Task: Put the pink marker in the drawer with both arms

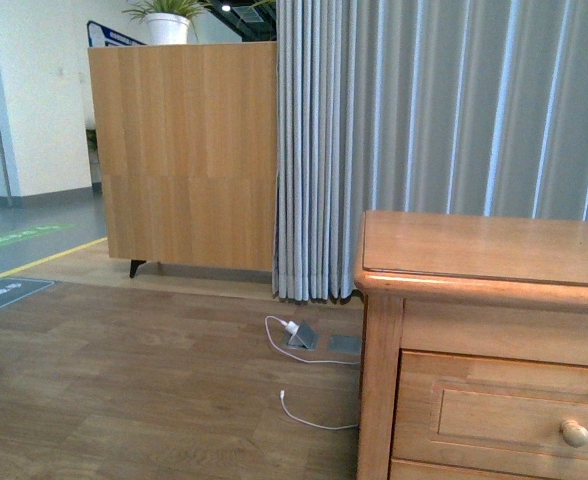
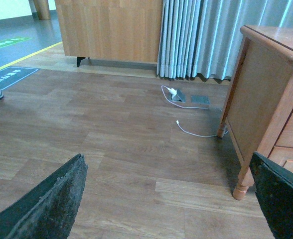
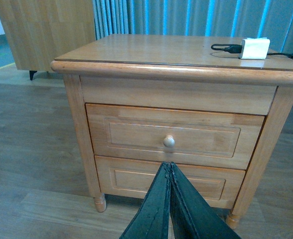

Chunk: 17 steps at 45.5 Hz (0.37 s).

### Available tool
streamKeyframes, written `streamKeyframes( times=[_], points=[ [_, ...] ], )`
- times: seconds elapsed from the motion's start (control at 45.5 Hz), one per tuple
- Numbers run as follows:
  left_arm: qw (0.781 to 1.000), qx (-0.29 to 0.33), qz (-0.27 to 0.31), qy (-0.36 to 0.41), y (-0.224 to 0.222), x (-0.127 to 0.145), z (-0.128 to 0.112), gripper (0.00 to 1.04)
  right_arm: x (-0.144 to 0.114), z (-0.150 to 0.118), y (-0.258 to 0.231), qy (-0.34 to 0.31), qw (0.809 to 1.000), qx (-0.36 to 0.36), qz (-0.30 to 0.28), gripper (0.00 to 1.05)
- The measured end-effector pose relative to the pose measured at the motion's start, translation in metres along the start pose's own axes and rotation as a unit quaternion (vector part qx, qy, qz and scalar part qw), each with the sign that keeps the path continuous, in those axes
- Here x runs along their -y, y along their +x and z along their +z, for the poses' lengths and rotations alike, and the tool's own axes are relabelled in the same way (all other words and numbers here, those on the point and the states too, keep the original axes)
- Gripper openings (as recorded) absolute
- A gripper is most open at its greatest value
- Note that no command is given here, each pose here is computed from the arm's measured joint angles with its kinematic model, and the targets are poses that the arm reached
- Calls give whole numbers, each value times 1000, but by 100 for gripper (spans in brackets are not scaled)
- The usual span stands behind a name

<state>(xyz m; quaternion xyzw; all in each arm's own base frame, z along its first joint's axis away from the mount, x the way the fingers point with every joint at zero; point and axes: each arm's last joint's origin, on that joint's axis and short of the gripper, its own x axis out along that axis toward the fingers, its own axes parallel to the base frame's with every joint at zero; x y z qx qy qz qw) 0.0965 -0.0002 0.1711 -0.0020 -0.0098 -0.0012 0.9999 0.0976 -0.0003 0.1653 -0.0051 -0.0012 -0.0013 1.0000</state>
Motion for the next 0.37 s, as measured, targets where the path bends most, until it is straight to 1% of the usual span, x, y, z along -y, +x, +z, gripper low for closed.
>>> streamKeyframes(
  times=[0.044, 0.066, 0.176, 0.264, 0.374],
  points=[
    [1000, 0, 0, 0, 0, 0, 0, 99, 0, 0, 0, 0, 1000, 0, 0, 9],
    [1000, 0, 0, 0, 0, 0, 0, 99, 0, 0, 0, 0, 1000, 0, 0, 17],
    [1000, 0, 0, 0, 0, 0, 0, 99, 0, 0, 0, 0, 1000, 0, 0, 36],
    [1000, 0, 0, 0, 0, 0, 0, 99, 0, 0, 0, 0, 1000, 0, 0, 55],
    [1000, 0, 0, 0, 0, 0, 0, 99, 0, 0, 0, 0, 1000, 0, 0, 73]
  ],
)
